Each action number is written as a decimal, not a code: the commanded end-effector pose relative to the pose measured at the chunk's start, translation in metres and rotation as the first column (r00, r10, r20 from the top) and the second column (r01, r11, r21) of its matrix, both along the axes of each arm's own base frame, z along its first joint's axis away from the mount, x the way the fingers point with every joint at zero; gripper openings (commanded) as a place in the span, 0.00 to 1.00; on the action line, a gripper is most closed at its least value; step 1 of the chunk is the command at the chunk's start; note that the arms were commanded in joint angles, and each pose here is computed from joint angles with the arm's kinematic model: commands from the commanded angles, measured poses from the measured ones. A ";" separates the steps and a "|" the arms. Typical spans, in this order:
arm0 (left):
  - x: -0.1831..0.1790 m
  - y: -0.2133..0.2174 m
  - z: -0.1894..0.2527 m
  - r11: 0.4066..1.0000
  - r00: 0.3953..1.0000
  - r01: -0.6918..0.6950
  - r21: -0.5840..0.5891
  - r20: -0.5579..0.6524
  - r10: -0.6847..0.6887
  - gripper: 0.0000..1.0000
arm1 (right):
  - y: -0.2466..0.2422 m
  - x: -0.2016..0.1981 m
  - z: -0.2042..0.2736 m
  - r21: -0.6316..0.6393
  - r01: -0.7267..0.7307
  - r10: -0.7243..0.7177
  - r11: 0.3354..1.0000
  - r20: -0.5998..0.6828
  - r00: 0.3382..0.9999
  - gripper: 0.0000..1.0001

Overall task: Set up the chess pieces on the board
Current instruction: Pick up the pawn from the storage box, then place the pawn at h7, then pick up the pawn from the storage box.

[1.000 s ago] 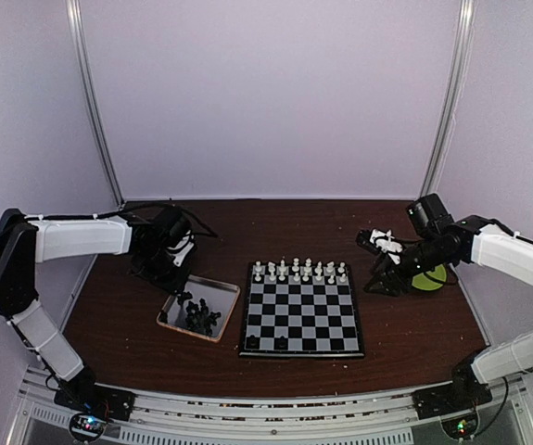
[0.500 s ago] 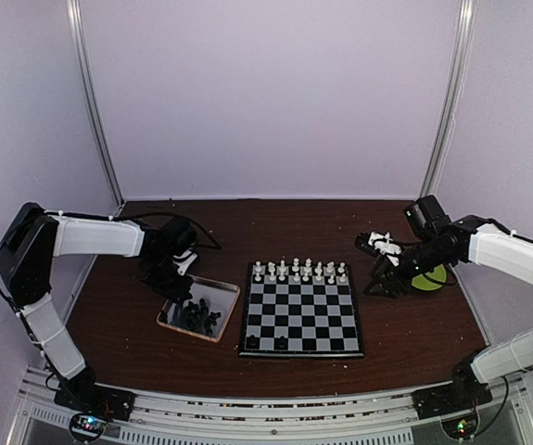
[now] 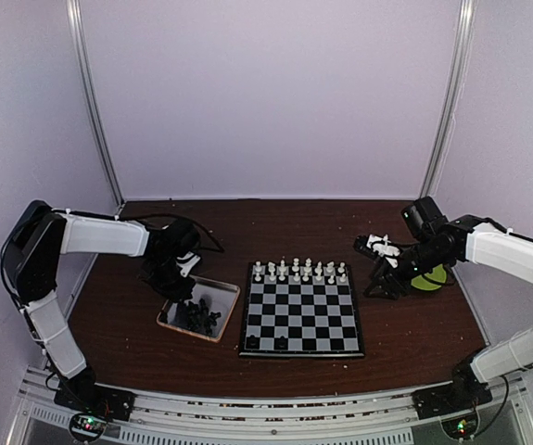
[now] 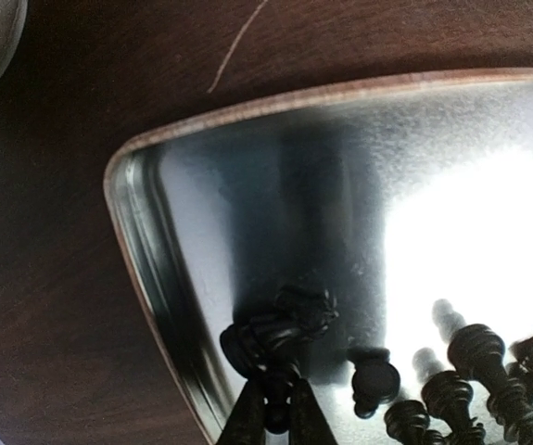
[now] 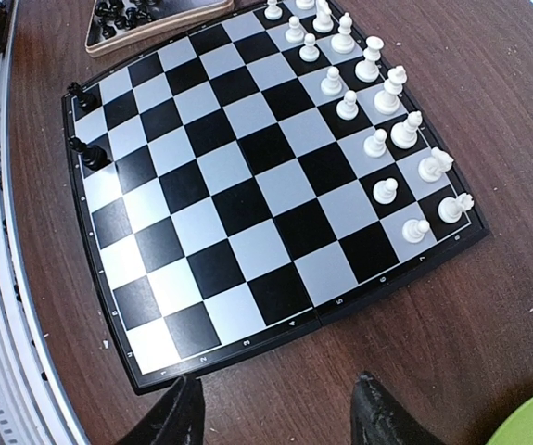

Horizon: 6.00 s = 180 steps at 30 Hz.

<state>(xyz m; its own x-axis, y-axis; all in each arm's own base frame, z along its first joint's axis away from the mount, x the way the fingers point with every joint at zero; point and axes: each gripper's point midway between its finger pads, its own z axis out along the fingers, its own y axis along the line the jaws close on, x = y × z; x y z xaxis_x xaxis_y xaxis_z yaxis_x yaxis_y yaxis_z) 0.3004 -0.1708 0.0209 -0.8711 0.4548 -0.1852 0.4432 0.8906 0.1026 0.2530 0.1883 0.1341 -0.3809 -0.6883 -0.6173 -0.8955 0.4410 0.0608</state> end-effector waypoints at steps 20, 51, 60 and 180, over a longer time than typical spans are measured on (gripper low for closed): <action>-0.053 -0.126 0.109 0.795 0.895 0.446 -0.410 0.196 -0.401 0.06 | 0.002 0.005 0.005 -0.024 -0.009 0.009 1.000 0.014 1.000 0.54; -0.094 -0.199 0.033 0.706 0.730 0.671 -0.227 0.037 -0.682 0.07 | 0.001 0.004 -0.002 -0.044 -0.017 0.017 0.999 -0.005 1.000 0.53; -0.096 -0.197 0.024 0.705 0.723 0.675 -0.217 0.007 -0.691 0.07 | 0.001 0.004 -0.003 -0.048 -0.019 0.019 0.999 -0.008 1.000 0.53; -0.053 -0.099 -0.002 0.764 0.764 0.642 0.071 -0.150 -0.628 0.12 | 0.001 -0.002 -0.012 -0.095 -0.053 0.050 0.994 -0.033 0.998 0.53</action>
